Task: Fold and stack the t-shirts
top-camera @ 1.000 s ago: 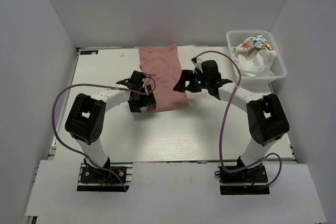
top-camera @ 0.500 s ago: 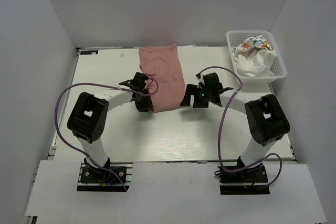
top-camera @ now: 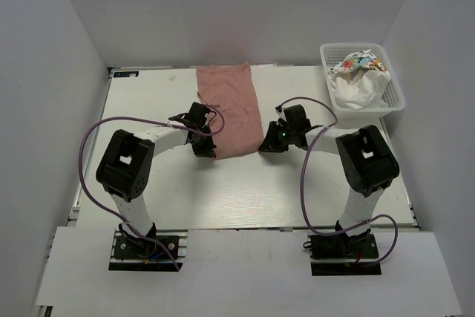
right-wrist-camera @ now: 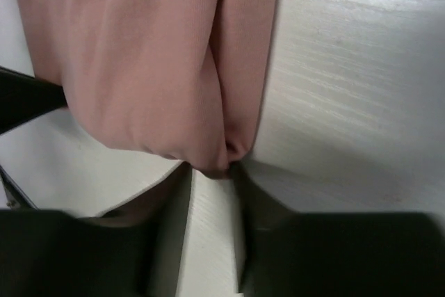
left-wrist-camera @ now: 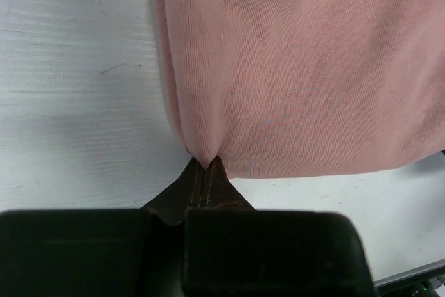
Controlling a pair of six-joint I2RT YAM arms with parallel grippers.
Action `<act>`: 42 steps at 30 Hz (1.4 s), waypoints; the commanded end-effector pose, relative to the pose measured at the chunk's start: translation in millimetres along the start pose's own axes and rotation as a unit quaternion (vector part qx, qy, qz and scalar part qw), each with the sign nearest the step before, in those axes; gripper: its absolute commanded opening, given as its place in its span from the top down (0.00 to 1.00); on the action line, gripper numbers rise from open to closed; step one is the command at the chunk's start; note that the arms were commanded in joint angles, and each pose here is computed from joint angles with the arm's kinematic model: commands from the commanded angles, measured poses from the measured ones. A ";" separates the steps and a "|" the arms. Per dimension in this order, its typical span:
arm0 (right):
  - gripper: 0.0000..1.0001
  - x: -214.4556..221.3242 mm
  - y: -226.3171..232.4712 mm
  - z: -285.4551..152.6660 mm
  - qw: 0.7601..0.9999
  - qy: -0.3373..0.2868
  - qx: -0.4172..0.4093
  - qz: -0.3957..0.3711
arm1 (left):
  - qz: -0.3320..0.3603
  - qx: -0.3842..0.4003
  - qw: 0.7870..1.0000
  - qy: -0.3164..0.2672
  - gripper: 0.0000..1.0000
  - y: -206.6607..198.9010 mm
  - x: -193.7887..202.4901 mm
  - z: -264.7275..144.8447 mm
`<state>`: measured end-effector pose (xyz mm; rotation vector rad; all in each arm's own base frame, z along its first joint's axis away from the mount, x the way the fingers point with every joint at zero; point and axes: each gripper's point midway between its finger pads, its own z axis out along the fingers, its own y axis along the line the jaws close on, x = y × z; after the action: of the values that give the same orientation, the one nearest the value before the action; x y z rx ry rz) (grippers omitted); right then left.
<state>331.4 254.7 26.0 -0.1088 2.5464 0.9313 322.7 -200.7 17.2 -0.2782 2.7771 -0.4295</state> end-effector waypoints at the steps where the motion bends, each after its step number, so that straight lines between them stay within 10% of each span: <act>1: 0.75 -7.8 -0.7 4.3 1.000 -0.013 0.001 0.001 | 0.003 -0.033 0.999 0.018 1.00 17.3 14.3 7.6; 3: 1.00 -5.6 0.8 1.2 1.000 -0.009 -0.003 -0.004 | 0.004 -0.029 0.999 0.012 1.00 14.8 12.0 1.1; 19: 1.00 67.6 35.8 -107.6 0.996 -0.015 0.011 -0.084 | 0.041 0.084 0.995 -0.037 1.00 -10.0 53.1 -106.0; 31: 1.00 0.9 73.7 -165.3 0.981 -0.155 0.025 -0.112 | 0.050 0.185 0.959 -0.210 1.00 -64.9 -18.1 -190.1; 42: 1.00 -62.3 92.6 -158.0 0.971 -0.207 0.041 -0.115 | 0.028 0.100 0.956 -0.274 1.00 -58.6 -77.8 -182.3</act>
<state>281.1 219.4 183.4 -0.2010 2.2379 0.7049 316.1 -203.6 204.0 -0.1778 2.2621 -0.6296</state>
